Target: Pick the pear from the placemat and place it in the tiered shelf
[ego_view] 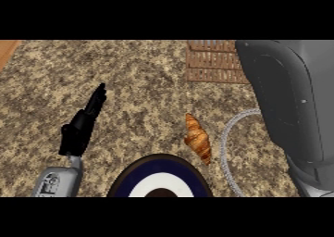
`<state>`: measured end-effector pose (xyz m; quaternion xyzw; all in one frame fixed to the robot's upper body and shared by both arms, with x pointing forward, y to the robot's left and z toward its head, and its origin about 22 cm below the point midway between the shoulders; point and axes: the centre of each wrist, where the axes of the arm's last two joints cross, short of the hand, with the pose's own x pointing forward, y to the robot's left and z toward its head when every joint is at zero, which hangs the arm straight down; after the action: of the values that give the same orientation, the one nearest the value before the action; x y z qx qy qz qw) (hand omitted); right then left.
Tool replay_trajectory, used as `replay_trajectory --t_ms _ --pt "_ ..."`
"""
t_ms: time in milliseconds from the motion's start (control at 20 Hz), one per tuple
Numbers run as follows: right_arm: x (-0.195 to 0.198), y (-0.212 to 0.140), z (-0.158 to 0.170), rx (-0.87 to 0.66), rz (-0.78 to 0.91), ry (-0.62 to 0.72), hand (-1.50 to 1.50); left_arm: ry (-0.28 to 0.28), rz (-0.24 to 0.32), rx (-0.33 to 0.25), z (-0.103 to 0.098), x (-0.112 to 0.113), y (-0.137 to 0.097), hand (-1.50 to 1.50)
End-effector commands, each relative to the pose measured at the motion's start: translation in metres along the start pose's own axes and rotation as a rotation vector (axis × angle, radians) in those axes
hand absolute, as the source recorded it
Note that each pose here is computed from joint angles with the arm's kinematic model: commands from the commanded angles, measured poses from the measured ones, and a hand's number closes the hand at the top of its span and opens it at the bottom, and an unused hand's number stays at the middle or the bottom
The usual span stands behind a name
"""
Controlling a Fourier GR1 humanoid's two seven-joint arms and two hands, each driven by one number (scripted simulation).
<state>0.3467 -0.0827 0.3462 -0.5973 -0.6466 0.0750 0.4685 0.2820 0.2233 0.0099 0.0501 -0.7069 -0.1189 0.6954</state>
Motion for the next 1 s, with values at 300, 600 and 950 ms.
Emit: replay_trajectory --t_ms 300,600,950 --pt "-0.026 0.057 -0.029 -0.061 0.129 -0.107 1.50 -0.003 0.005 -0.017 -0.010 0.024 0.010 0.00" --pt "-0.053 0.071 -0.032 -0.096 0.001 -0.010 1.50 -0.014 0.016 -0.005 -0.012 0.016 -0.015 0.00" --pt "-0.076 0.073 -0.058 -0.127 -0.244 -0.007 1.50 -0.007 0.006 -0.022 -0.003 -0.007 0.004 0.00"
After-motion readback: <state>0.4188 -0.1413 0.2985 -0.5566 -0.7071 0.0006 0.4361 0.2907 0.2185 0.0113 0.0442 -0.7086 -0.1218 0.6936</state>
